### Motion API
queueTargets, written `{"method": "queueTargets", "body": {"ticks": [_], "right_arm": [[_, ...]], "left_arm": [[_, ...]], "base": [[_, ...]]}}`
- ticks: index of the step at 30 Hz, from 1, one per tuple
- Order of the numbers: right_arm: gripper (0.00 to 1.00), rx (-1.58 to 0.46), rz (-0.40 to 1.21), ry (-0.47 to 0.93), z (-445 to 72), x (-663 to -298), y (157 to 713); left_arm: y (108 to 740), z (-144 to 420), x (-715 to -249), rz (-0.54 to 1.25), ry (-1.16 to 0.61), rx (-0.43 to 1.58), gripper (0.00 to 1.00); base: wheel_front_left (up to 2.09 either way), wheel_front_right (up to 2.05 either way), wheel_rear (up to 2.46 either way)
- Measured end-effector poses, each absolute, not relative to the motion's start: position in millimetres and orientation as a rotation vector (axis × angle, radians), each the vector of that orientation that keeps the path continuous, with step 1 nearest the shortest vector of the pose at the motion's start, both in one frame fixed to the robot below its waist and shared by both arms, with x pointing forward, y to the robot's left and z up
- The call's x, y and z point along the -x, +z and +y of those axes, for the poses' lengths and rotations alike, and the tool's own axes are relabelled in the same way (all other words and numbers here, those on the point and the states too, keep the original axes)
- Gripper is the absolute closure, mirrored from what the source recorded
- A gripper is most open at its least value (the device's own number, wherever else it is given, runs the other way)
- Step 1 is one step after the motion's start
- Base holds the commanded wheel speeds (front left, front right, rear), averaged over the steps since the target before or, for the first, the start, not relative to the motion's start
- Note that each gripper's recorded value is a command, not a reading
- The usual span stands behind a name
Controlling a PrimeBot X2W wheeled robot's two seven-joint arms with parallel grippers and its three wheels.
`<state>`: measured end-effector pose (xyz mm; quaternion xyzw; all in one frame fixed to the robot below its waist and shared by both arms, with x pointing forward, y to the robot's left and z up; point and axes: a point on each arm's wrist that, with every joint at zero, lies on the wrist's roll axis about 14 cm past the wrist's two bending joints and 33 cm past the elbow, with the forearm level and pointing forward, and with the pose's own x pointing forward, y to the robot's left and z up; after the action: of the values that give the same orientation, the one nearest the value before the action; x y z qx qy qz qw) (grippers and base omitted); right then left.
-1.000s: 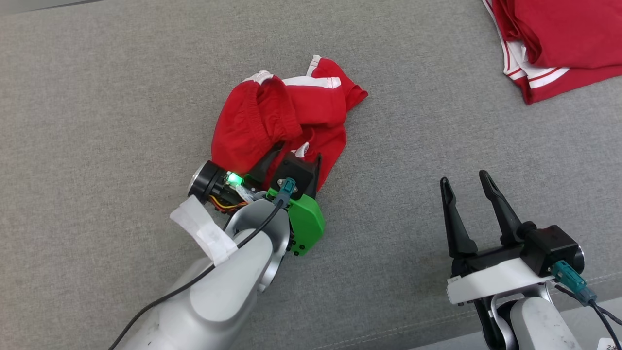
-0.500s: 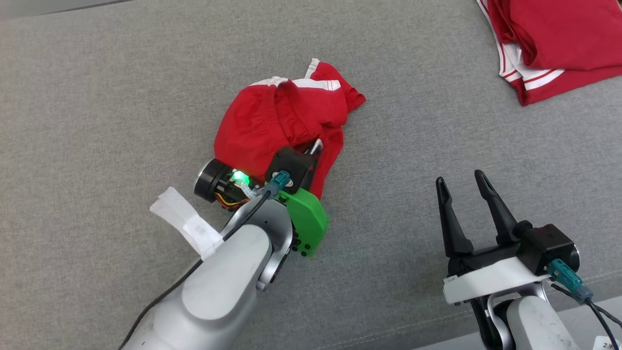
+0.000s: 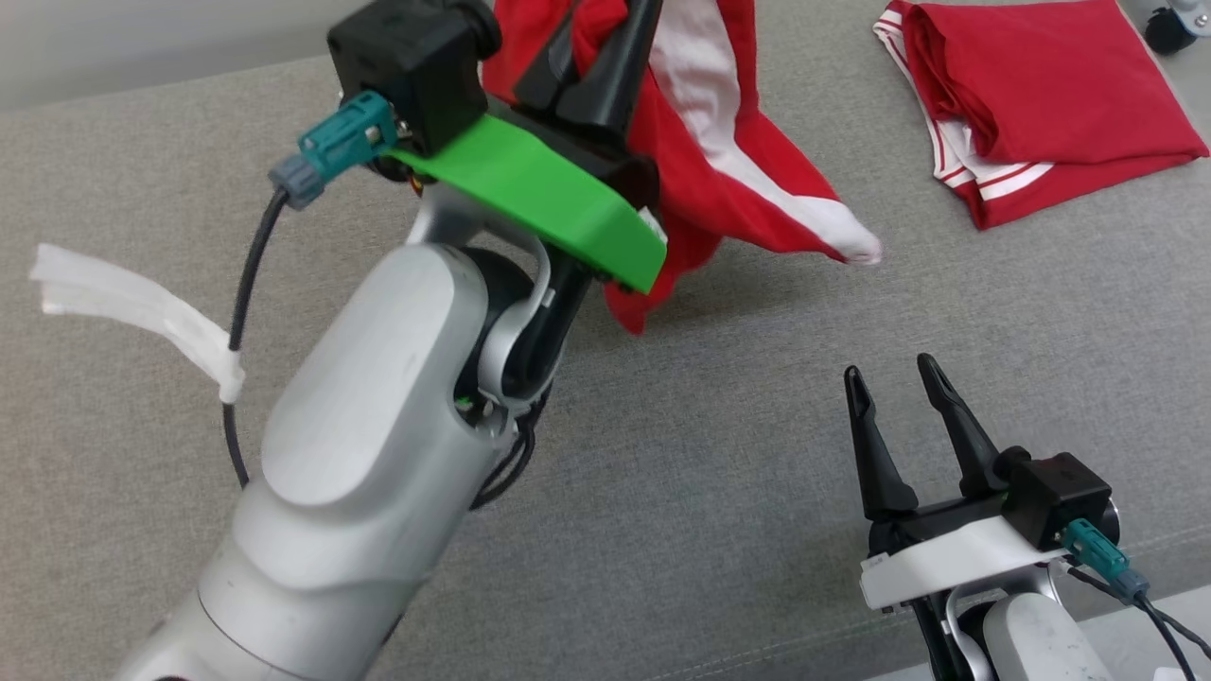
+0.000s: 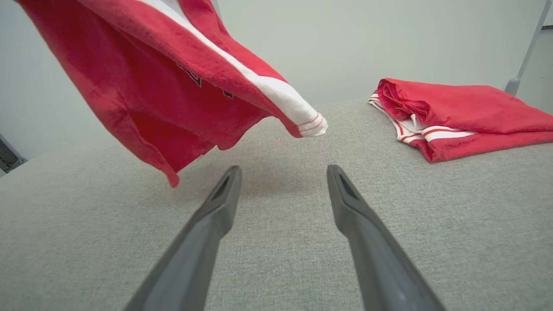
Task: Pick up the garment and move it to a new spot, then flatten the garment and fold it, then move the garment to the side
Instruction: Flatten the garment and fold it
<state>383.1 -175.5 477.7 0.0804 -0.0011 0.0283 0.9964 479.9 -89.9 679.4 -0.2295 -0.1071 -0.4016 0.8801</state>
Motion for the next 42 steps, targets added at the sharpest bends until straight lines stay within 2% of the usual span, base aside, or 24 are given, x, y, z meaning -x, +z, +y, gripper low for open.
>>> {"method": "queueTargets", "body": {"ticks": [3,9,12,13,14,15,26,40,42], "right_arm": [[0.0,-0.163,-0.005,0.063,-174,-386,478],[0.0,-0.157,0.006,0.086,-167,-395,473],[0.0,-0.152,0.015,0.1,-162,-398,469],[0.0,-0.149,0.017,0.103,-161,-400,468],[0.0,-0.148,0.017,0.105,-161,-401,468],[0.0,-0.146,0.017,0.107,-161,-401,468],[0.0,-0.145,0.006,0.143,-150,-400,472],[0.0,-0.137,0.012,0.124,-158,-393,472],[0.0,-0.137,0.014,0.113,-162,-392,471]], "left_arm": [[643,-89,-472,-0.132,-0.816,0.504,1.0],[499,-58,-447,0.171,-0.665,0.503,1.0],[456,-39,-432,0.252,-0.615,0.466,1.0],[447,-34,-427,0.271,-0.599,0.468,0.88],[440,-29,-423,0.286,-0.587,0.464,0.58],[436,-25,-420,0.295,-0.58,0.456,0.0],[452,41,-408,0.277,-0.533,0.237,0.0],[460,0,-406,0.417,-0.759,-0.068,0.0],[458,-1,-407,0.433,-0.769,-0.075,0.05]], "base": [[0.0,0.0,0.0],[0.0,0.0,0.0],[0.0,0.0,0.0],[0.0,0.0,0.0],[0.0,0.0,0.0],[0.0,0.0,0.0],[0.0,0.0,0.0],[0.0,0.0,0.0],[0.0,0.0,0.0]]}}
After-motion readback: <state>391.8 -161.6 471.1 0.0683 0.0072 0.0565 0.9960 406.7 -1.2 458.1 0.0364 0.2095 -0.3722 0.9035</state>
